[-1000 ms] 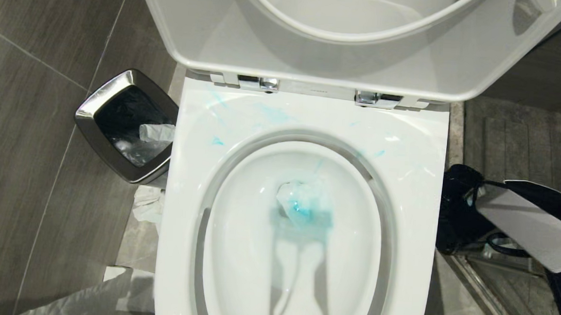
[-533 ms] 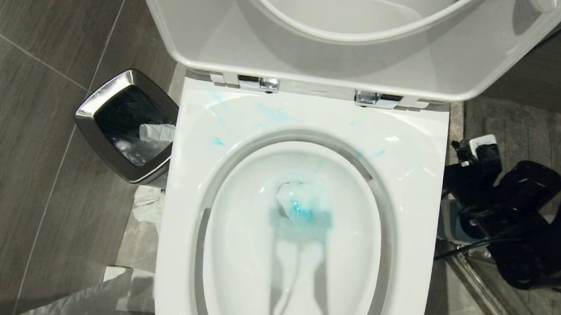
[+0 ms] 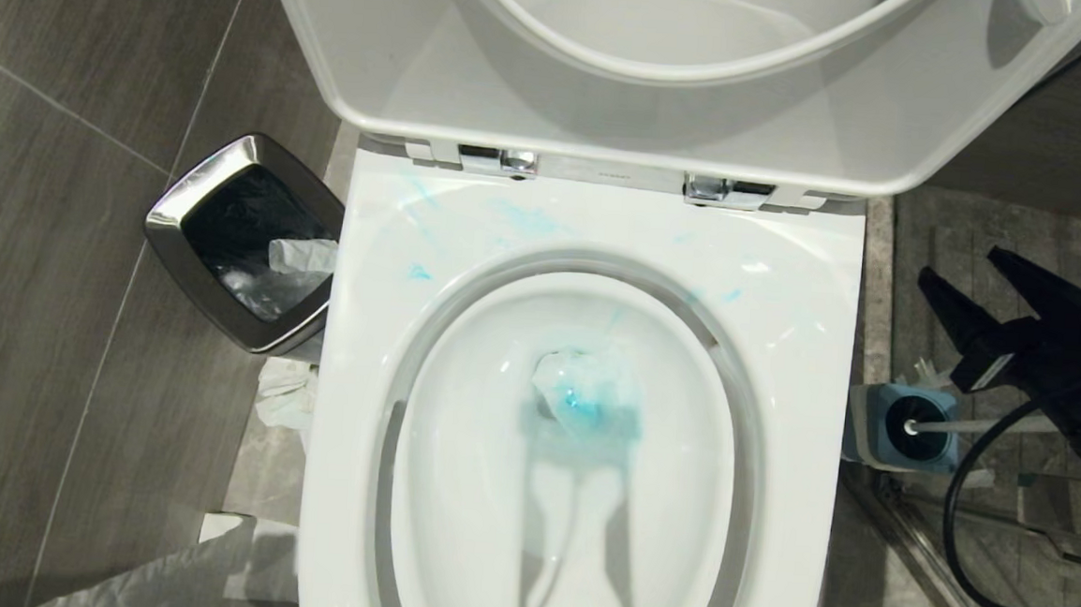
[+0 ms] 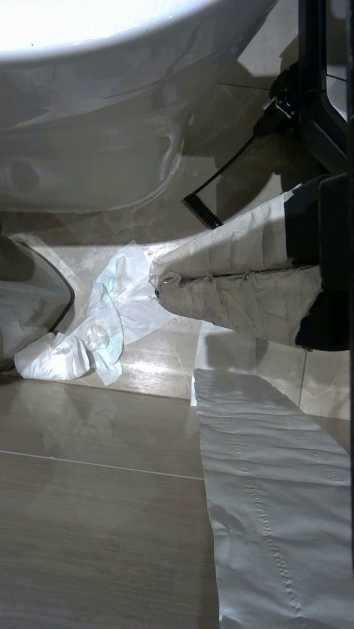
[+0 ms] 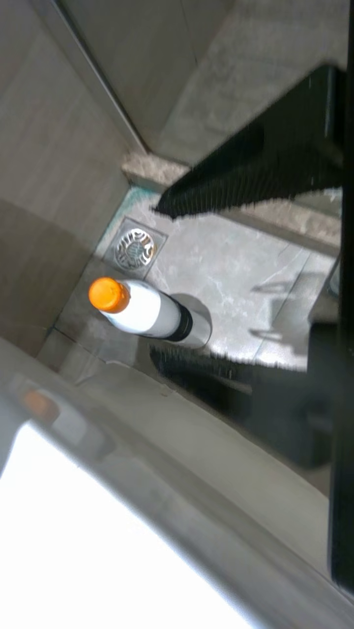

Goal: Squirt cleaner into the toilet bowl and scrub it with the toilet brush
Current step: Scrub the toilet bowl

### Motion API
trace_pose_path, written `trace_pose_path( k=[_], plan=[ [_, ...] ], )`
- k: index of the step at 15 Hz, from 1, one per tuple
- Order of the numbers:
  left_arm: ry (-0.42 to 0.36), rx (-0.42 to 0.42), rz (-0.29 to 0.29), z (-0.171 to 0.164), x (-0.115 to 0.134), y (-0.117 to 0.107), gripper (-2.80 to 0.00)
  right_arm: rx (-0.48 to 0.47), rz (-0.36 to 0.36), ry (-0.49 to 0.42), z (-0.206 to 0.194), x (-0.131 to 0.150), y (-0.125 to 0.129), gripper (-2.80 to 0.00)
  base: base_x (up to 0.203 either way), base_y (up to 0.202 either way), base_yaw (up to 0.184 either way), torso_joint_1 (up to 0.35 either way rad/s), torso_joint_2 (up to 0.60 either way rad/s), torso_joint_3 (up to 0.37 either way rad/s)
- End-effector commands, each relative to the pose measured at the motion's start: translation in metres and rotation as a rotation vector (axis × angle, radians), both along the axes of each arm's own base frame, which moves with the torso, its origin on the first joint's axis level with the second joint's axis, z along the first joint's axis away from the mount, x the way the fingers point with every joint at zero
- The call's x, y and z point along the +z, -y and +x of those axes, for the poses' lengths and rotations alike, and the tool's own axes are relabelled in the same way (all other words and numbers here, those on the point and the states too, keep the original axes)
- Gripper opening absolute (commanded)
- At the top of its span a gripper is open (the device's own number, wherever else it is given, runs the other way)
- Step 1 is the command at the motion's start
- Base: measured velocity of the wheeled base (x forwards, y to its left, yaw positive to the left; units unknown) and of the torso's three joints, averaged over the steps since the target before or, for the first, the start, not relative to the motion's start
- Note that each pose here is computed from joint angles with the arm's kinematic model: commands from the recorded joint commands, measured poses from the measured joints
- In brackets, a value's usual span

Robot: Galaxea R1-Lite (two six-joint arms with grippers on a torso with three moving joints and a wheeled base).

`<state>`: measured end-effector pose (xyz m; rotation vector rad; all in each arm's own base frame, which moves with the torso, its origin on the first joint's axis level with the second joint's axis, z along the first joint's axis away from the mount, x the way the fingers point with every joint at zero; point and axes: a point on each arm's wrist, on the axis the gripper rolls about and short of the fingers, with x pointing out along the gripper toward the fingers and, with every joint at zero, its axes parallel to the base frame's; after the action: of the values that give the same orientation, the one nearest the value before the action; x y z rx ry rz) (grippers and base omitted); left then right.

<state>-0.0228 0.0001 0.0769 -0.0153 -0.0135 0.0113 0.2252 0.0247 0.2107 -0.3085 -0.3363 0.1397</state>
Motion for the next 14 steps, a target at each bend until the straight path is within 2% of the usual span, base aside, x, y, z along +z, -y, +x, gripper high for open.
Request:
trace_pose_path(
  k=[1,4,9,11,14],
  plan=[
    [-0.007,0.001,0.0,0.001,-0.002,0.0,-2.8,-0.001,0.003,0.077,-0.026,0.02,0.002,-2.8,0.0,0.0,0.0,0.0,0.0,0.0],
    [-0.008,0.001,0.0,0.001,-0.002,0.0,-2.8,-0.076,0.03,0.091,-0.034,0.033,0.005,-2.8,0.0,0.0,0.0,0.0,0.0,0.0],
    [-0.007,0.001,0.0,0.001,-0.002,0.0,-2.8,-0.211,0.095,0.17,-0.055,0.08,0.011,-2.8,0.0,0.0,0.0,0.0,0.0,0.0],
    [-0.007,0.001,0.0,0.001,-0.002,0.0,-2.8,-0.256,0.107,0.198,-0.07,0.087,0.017,-2.8,0.0,0.0,0.0,0.0,0.0,0.0],
    [-0.007,0.001,0.0,0.001,-0.002,0.0,-2.8,-0.262,0.105,0.186,-0.089,0.084,0.019,-2.8,0.0,0.0,0.0,0.0,0.0,0.0]
  ],
)
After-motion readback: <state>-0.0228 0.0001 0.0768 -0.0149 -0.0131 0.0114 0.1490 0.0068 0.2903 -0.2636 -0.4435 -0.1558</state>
